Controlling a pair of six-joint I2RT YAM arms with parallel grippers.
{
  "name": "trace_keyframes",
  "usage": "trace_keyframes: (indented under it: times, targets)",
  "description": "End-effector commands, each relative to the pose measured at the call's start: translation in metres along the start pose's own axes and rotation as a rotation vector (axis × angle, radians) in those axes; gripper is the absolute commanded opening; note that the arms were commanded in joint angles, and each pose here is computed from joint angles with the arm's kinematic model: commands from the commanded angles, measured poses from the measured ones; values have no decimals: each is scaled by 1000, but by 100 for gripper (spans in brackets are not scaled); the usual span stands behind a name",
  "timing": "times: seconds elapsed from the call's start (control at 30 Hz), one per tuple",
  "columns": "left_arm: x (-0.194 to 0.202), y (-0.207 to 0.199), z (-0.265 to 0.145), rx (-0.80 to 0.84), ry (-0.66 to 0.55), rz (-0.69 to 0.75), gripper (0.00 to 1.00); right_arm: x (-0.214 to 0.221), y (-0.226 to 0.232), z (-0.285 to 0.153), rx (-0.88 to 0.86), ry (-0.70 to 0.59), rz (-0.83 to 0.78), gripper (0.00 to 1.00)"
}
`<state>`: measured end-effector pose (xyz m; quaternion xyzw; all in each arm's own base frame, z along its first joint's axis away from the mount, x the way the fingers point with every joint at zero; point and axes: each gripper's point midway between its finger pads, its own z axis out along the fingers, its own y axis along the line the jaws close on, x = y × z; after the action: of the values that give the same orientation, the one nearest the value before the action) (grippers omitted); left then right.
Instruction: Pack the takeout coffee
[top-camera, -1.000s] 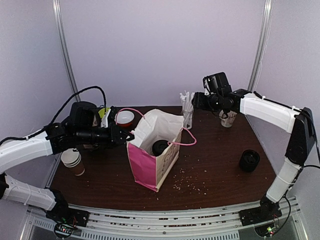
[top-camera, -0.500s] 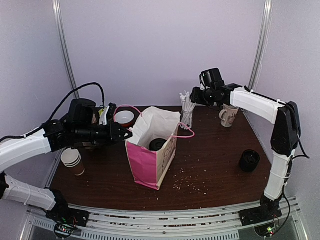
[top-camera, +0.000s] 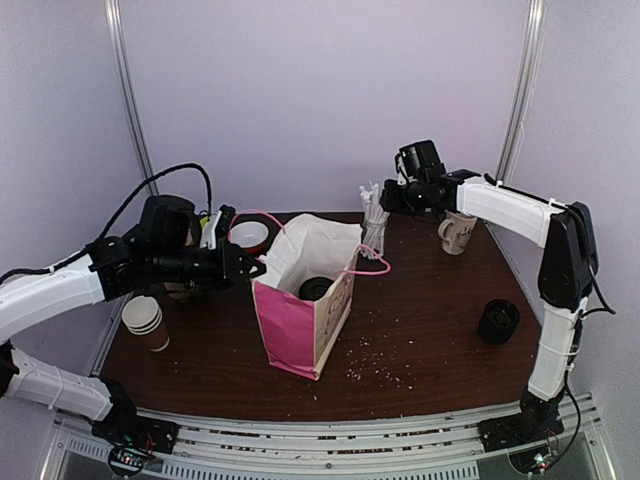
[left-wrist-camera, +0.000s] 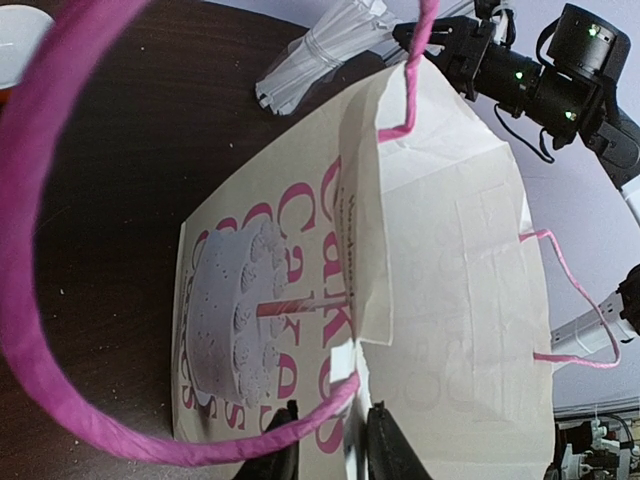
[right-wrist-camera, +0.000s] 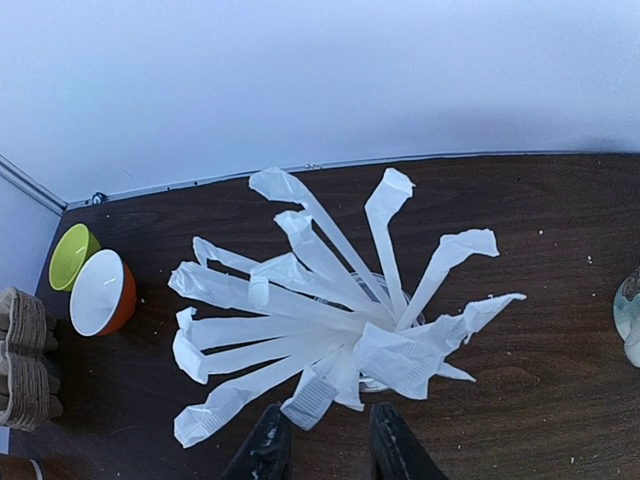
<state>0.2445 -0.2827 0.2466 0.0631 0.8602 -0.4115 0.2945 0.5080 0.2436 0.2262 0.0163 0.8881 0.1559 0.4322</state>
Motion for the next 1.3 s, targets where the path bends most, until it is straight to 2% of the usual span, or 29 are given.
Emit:
trace_keyframes:
  times: [0.0, 0.13, 0.4, 0.73, 1.27]
  targets:
    - [-8, -4, 0, -2, -18, 24, 25, -4, 2, 2, -10, 3, 4, 26]
    - [-8, -4, 1, -3, -17, 25, 25, -5, 3, 2, -14, 2, 1, 19]
    - [-9, -4, 0, -5, -21, 29, 23, -12, 5, -6, -21, -8, -2, 0]
    - [-11, -4, 1, -13, -24, 36, 21, -31, 7, -31, -29, -52, -23, 0]
    - [-12, -1, 4, -32, -23, 40, 21, -73, 22, -97, -124, -165, -24, 0]
